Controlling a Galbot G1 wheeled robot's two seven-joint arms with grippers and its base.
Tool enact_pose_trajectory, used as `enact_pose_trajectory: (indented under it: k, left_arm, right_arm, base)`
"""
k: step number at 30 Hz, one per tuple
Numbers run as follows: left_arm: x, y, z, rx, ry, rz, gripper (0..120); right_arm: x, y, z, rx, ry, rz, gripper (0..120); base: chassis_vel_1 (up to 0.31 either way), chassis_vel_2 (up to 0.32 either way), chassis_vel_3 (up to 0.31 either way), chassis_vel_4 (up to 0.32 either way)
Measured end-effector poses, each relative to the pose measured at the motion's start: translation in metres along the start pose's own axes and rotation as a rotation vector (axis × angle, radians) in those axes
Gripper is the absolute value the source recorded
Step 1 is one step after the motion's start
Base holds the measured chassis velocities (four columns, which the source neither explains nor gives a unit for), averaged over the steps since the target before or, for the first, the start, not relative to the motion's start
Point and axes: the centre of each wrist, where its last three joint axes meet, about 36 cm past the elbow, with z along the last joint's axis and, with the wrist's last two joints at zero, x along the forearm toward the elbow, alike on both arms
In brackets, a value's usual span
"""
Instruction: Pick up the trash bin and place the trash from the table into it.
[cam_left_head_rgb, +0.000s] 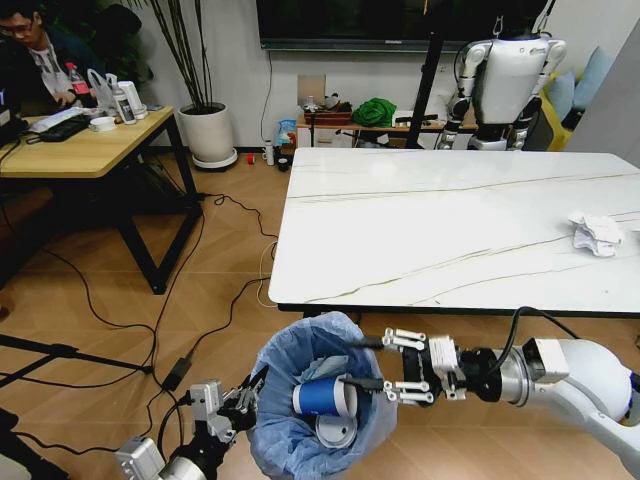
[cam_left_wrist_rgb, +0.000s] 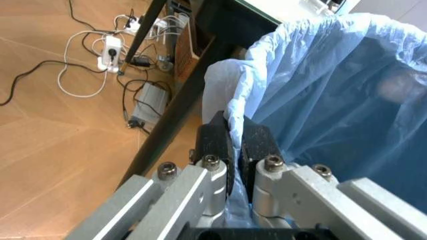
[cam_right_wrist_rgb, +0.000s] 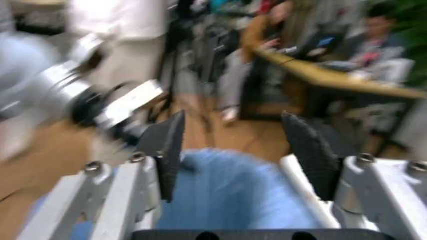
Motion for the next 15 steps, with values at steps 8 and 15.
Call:
enact_pose_trajectory:
  k: [8,15]
  left_arm:
    - [0.002,-0.004,0.009,-0.011,0.011,-0.003,0]
    - [0.003,-0.006,0.01,-0.021,0.003,-0.005,0]
  right_arm:
    - [0.042,-0.046,-0.028,-0.029,-0.069,0.628,92]
    - [0.081,-0.052,-0.001,-0.115,-0.109,0.825,100]
  base:
    - [0.0,0.0,0.0,0.0]
    - [0.0,0.0,0.0,0.0]
